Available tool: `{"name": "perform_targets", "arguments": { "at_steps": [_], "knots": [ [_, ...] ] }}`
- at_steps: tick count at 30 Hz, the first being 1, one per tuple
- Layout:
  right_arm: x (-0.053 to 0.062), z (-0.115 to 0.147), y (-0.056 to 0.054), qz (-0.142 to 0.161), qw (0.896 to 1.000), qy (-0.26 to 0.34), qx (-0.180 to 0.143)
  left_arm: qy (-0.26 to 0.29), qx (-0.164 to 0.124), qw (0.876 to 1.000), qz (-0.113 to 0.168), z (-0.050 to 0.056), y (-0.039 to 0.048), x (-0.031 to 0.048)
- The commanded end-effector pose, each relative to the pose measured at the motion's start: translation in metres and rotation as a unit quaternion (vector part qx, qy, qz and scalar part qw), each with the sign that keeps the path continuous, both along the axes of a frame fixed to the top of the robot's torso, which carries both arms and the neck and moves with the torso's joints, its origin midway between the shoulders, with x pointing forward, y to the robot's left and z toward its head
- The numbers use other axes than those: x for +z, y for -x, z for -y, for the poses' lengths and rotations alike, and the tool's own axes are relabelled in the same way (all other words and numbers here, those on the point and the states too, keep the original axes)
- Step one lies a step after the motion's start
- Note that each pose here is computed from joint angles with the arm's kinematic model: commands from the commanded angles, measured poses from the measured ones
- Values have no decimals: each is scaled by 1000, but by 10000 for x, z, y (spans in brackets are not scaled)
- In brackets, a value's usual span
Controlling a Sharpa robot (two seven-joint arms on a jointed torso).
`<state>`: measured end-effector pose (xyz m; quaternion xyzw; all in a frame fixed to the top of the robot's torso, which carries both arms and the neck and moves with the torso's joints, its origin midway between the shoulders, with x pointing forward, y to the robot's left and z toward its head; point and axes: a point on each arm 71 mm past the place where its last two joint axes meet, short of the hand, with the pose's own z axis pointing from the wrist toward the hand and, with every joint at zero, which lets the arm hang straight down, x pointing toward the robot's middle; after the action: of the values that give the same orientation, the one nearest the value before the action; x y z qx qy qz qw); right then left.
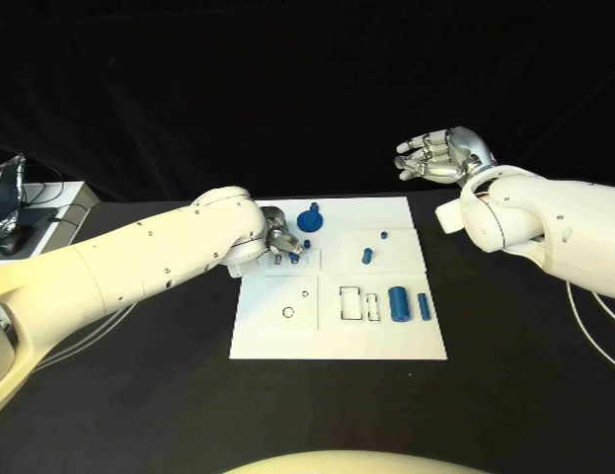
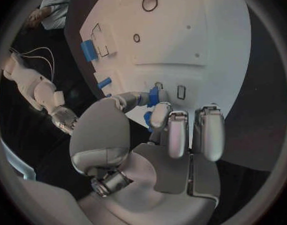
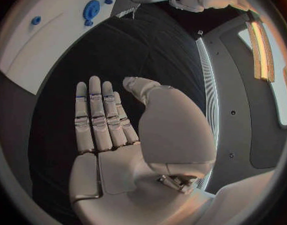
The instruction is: Assemble the parts on the task board
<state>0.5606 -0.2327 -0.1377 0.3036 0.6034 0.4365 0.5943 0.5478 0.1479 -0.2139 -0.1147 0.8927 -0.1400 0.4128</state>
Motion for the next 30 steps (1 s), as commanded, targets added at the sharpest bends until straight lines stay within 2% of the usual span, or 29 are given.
{"name": "perform_targets", "arguments": {
  "at_steps": [1, 30],
  "knots": [
    [3, -21, 7, 3, 1000, 2, 12, -8, -9, 1000, -4, 17, 18, -4],
    [-19, -29, 6, -3, 1000, 3, 16, -16, -15, 1000, -4, 13, 54, -57]
  ]
}}
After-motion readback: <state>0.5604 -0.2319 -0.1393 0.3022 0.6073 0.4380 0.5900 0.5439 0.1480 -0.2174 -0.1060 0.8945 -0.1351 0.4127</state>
